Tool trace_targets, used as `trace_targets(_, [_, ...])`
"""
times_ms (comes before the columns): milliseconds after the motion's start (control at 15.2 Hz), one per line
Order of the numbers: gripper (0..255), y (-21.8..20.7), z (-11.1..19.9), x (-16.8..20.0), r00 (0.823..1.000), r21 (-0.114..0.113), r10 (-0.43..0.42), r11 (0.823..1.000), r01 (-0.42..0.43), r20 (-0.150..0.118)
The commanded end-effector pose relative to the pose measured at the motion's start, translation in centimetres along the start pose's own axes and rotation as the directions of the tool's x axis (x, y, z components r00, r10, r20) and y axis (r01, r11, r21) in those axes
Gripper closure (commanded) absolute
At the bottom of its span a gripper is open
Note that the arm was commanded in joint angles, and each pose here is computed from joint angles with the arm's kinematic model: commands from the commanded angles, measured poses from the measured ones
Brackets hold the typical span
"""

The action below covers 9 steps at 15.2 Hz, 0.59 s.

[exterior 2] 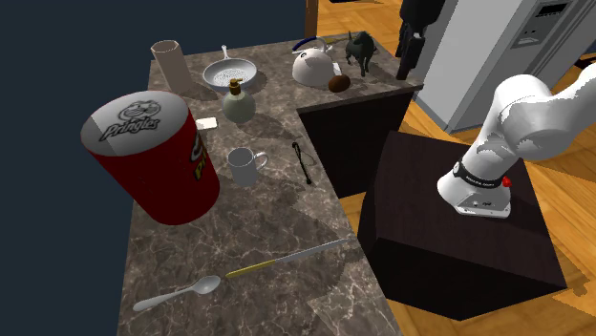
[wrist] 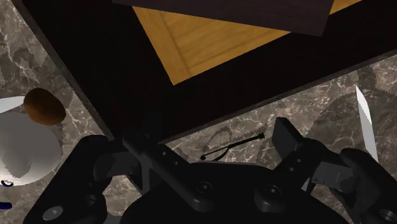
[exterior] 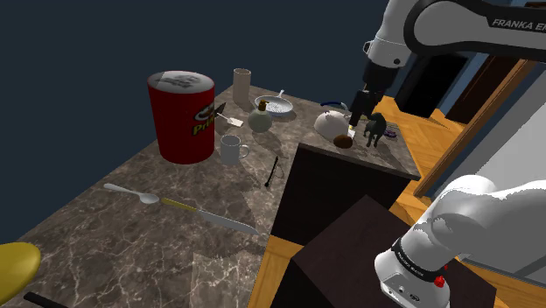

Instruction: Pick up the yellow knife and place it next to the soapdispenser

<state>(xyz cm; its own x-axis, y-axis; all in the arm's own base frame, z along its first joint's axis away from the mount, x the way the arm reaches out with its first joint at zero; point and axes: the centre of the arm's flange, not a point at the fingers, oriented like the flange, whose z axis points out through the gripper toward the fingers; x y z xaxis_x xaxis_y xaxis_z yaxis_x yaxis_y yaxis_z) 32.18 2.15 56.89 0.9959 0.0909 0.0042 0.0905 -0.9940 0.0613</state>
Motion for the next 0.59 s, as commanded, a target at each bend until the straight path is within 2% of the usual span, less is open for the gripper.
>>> trace_targets(0, [0,0.0,0.0,0.0,1.000,0.000,0.000,1.000,0.000,0.000])
trace_targets(528, [0,-7.1,5.5,5.4,0.995,0.011,-0.100,0.995,0.100,0.002])
